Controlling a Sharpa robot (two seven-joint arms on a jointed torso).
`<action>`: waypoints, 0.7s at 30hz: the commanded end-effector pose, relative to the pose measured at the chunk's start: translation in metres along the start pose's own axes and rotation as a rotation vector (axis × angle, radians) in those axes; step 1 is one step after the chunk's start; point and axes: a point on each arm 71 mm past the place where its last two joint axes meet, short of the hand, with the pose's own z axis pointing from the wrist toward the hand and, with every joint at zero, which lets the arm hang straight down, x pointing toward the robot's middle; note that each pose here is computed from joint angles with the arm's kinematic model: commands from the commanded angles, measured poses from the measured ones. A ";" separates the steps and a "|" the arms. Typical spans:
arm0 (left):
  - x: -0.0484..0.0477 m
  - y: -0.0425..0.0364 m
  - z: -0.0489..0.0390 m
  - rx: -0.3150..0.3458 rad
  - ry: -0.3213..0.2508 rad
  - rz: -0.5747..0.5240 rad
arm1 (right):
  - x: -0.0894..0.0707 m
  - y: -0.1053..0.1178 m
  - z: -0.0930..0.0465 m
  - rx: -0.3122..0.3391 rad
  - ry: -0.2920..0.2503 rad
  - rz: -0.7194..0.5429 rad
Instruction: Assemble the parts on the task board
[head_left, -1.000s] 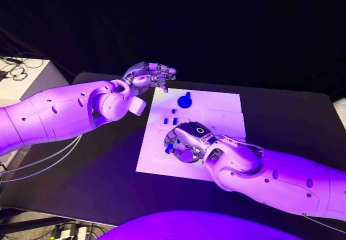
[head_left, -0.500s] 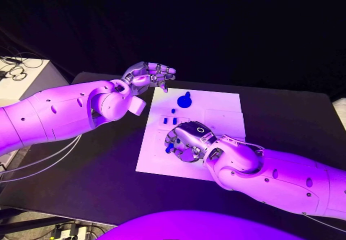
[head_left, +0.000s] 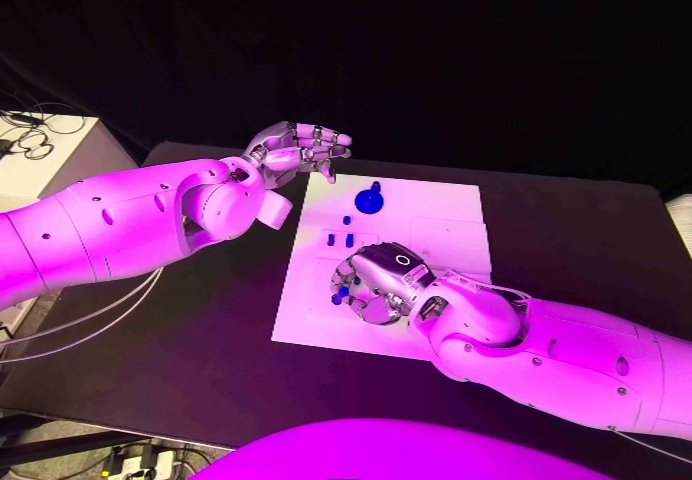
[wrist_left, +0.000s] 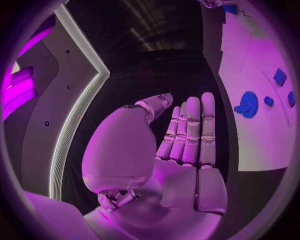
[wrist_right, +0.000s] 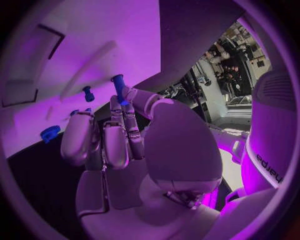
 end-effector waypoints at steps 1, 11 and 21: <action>0.0014 -0.0009 0.0005 0.005 0.010 -0.008 | 0.001 0.001 -0.001 -0.007 0.015 -0.012; 0.0015 -0.0009 0.0005 0.005 0.010 -0.008 | 0.004 0.002 0.002 -0.008 0.036 -0.044; 0.0019 -0.0008 0.0006 0.003 0.011 -0.008 | 0.012 0.009 0.009 -0.042 0.075 -0.114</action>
